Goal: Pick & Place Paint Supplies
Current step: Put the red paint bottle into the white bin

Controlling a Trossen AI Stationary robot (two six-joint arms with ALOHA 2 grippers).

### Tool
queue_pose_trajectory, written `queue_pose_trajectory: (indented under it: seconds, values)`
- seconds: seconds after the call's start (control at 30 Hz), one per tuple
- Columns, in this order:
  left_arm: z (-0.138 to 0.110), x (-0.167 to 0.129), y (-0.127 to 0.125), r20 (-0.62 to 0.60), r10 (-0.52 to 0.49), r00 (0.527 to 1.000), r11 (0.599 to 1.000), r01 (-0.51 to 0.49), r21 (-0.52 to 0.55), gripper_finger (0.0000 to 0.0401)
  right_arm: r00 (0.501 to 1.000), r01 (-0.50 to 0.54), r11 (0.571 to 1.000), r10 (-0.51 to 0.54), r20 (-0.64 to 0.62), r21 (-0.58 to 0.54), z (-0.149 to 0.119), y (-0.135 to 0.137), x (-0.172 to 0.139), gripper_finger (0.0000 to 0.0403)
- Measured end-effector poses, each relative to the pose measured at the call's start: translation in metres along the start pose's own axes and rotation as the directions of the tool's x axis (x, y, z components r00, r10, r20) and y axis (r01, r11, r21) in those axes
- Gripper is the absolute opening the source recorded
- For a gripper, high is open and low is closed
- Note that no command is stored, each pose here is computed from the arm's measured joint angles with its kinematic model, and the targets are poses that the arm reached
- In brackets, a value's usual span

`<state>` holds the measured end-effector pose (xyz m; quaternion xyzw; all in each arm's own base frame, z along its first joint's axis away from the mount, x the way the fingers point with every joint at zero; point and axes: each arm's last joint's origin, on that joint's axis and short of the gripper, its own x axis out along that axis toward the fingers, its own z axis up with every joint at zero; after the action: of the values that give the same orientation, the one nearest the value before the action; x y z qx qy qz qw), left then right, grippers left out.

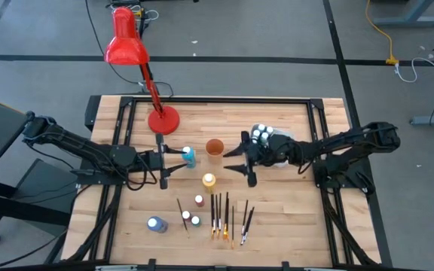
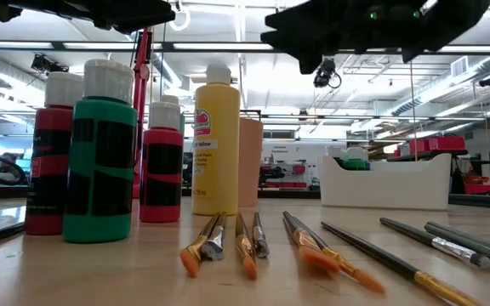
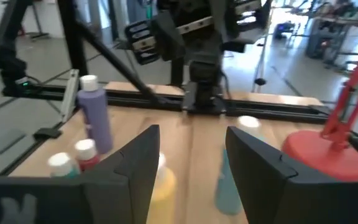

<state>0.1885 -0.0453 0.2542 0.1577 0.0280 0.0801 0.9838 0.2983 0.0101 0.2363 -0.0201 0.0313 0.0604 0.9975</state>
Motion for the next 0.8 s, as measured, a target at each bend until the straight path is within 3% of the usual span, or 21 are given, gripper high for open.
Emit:
queue_pose_trajectory:
  seconds: [0.13, 0.3, 0.43, 0.6, 0.8]
  values:
    - [-0.001, -0.001, -0.006, 0.022, -0.175, 0.984, 0.984, 0.176, -0.021, 0.0184, 0.999, -0.041, 0.999, 0.041, 0.004, -0.004, 0.001, 0.012, 0.001, 0.0185]
    - [-0.006, 0.0, -0.014, 0.033, -0.383, 0.923, 0.918, 0.384, -0.101, 0.0184, 0.997, -0.077, 0.997, 0.077, -0.001, -0.005, 0.001, 0.023, 0.001, 0.0181]
    - [-0.014, 0.009, -0.023, -0.005, -0.418, 0.908, 0.898, 0.412, -0.156, 0.0184, 0.996, -0.088, 0.996, 0.088, -0.002, -0.006, 0.001, 0.026, 0.001, 0.0181]
    - [-0.037, 0.027, -0.04, -0.113, -0.448, 0.887, 0.891, 0.432, -0.139, 0.0184, 0.996, -0.087, 0.996, 0.087, -0.002, -0.006, 0.001, 0.026, 0.001, 0.0181]
    - [-0.052, 0.038, -0.054, -0.133, -0.535, 0.835, 0.84, 0.509, -0.187, 0.0184, 0.996, -0.086, 0.996, 0.086, -0.003, -0.006, 0.001, 0.026, 0.001, 0.0181]
